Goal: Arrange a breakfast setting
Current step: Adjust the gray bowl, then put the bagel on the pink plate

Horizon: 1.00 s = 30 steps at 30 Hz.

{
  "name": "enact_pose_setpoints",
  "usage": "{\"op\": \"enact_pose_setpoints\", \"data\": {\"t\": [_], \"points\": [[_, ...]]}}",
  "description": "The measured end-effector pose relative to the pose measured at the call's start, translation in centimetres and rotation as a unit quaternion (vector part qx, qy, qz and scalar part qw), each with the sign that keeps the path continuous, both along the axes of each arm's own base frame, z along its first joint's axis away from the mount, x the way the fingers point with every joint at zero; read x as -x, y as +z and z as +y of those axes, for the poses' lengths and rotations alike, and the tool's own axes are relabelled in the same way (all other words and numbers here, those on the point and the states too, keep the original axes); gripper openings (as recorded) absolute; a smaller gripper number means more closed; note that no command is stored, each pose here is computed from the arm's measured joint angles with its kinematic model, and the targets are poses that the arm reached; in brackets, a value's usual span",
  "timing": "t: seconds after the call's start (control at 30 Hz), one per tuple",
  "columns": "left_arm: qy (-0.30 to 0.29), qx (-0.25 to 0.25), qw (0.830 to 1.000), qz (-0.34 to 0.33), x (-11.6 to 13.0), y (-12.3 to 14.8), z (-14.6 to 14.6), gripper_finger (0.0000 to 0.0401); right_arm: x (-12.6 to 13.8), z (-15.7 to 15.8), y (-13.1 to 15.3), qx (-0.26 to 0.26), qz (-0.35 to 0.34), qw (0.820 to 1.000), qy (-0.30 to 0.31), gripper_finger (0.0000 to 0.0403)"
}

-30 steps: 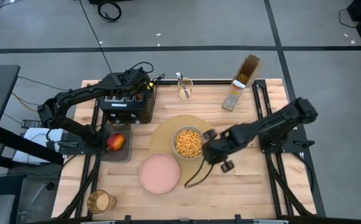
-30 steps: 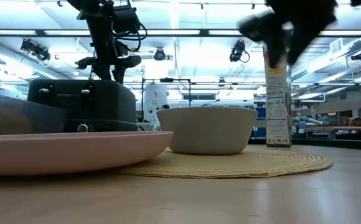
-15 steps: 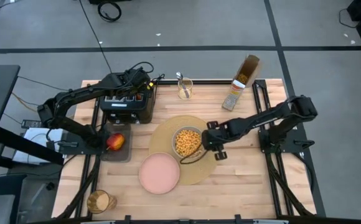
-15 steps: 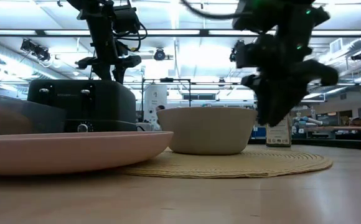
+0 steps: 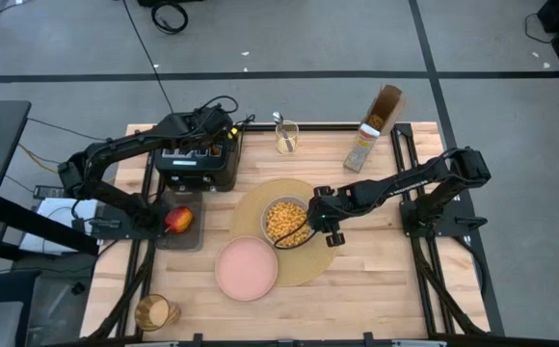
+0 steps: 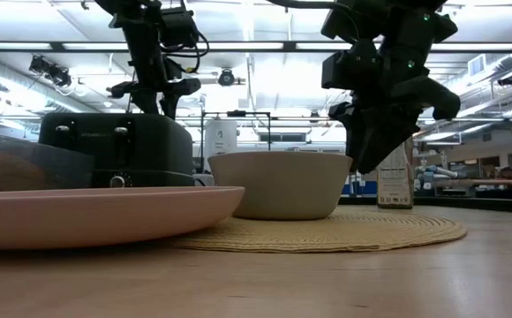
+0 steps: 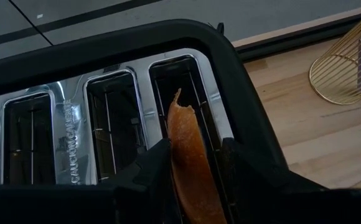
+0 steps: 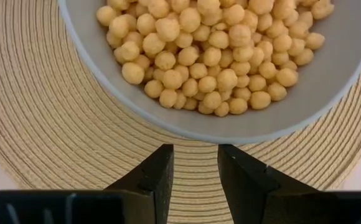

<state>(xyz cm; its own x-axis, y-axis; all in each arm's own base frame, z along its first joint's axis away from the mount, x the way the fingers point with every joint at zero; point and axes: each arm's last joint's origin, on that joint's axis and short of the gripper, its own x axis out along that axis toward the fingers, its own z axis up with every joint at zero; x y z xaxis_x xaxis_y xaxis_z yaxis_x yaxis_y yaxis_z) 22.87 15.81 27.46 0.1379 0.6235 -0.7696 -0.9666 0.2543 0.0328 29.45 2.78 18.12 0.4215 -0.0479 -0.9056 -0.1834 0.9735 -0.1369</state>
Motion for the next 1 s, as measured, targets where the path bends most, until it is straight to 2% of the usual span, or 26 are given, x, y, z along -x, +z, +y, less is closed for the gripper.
{"op": "enact_pose_setpoints", "data": {"t": [0.13,0.27,0.43,0.57,0.7,1.0], "points": [[-0.003,0.006,1.0,0.001,0.0,0.1,-0.1,0.0149,0.5,0.0,0.8,-0.007,0.003,1.0,-0.007,0.0133],[-0.007,0.011,1.0,-0.012,-0.1,1.4,0.0,0.0149,1.2,-0.1,3.3,-0.016,0.006,0.999,-0.027,0.0132],[0.021,0.008,0.999,-0.039,-0.1,2.8,0.3,0.0149,2.5,-0.2,6.3,-0.045,-0.024,0.996,-0.079,0.0132],[0.043,0.025,0.998,-0.042,0.5,2.6,0.7,0.0149,3.5,-0.1,7.6,-0.063,-0.048,0.99,-0.119,0.0132],[0.057,0.068,0.995,-0.041,0.8,1.8,1.3,0.0149,4.3,0.3,8.2,-0.05,-0.057,0.988,-0.137,0.0132],[0.062,0.074,0.994,-0.045,0.2,1.1,1.9,0.0149,4.0,1.4,7.8,-0.05,-0.056,0.988,-0.132,0.0132]]}}
